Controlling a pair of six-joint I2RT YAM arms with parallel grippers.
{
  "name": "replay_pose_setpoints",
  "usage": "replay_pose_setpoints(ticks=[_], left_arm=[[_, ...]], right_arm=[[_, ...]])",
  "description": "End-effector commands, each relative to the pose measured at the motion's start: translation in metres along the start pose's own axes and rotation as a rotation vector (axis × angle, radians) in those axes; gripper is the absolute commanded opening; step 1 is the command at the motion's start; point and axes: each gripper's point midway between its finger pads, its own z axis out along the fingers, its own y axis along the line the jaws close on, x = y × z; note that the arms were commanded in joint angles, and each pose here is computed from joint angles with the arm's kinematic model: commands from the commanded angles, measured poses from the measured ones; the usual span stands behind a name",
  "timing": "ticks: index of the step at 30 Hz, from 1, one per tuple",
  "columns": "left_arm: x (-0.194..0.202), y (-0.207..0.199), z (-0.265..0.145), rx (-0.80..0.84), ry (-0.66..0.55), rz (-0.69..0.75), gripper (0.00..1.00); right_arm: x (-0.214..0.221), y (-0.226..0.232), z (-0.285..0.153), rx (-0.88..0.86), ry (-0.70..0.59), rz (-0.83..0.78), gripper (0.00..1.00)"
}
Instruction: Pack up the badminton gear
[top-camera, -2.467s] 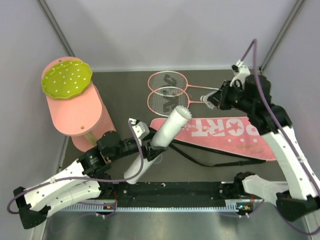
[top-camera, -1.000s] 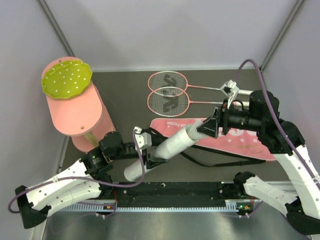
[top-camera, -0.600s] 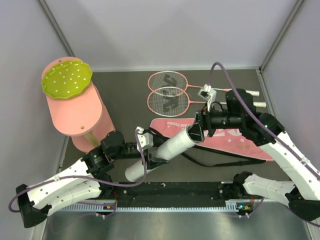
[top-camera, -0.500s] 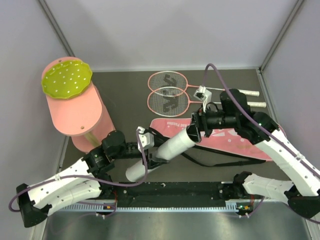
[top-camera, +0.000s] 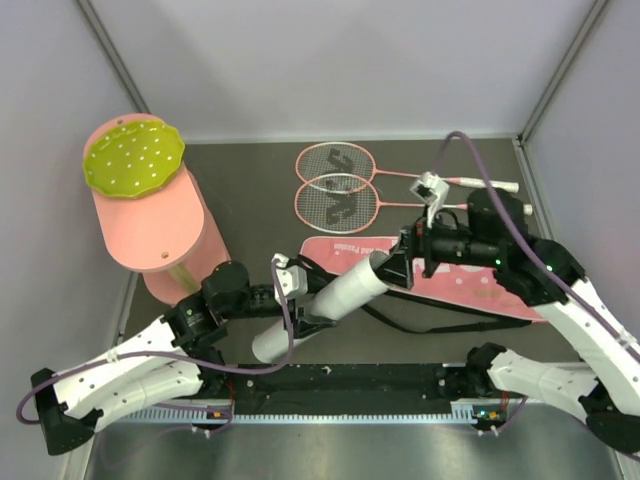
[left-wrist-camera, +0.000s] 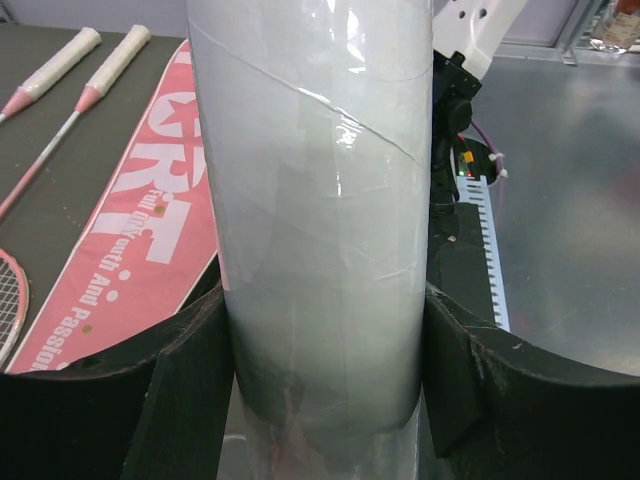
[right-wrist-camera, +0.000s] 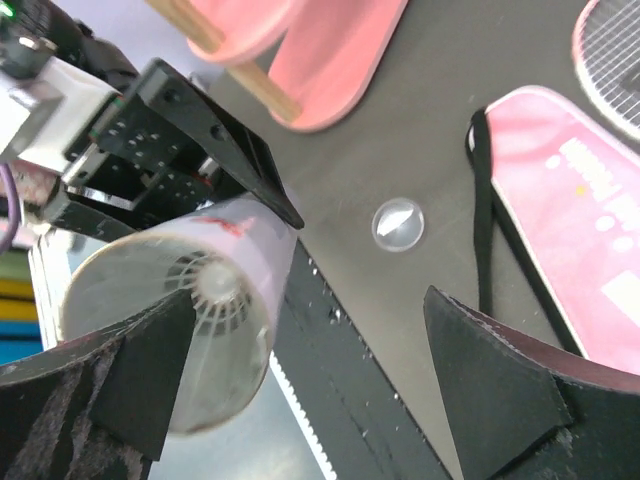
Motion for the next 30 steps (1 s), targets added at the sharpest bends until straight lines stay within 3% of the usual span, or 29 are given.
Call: replay_pose_setpoints(ticks=[1,4,7,11,14,16,22,24,30], left_arm=[[-0.033,0.008,-0.004,-0.061,-0.111,0.052,0.00],[-0.030,0.013,-0.008,-0.100,-0.120,0.041,0.01],[-0.032,0.021,-0.015,-0.164,-0.135,0.037,0.01],[-0.046,0.026,-0.037,-0.261,-0.201,0.021,0.01],[-0.065,0.024,-0.057,-0.304,-0.284,0.044,0.01],[-0.070,0.020,-0.066,-0.309,-0.303,0.045,0.02],[-0.113,0.001,-0.098,-0.298,-0.423,0.083,0.02],[-0.126,-0.005,-0.106,-0.287,-0.456,0.097,0.02],[-0.152,-0.020,-0.125,-0.262,-0.512,0.116,0.01]], right_arm=[[-0.045,0.022,-0.043,0.023,-0.237,-0.067,0.97],[-0.054,0.022,-0.061,0.067,-0.322,-0.064,0.99],[-0.061,-0.002,-0.081,0.221,-0.434,-0.027,0.99],[-0.046,-0.077,-0.095,0.583,-0.532,0.050,0.99],[-0.017,-0.110,-0.058,0.638,-0.421,0.033,0.97],[0.010,-0.128,-0.017,0.623,-0.283,0.033,0.90],[0.048,-0.111,0.090,0.350,-0.179,0.005,0.82],[0.067,-0.096,0.130,0.304,-0.088,-0.047,0.80],[0.125,-0.065,0.217,0.258,0.151,-0.236,0.61]])
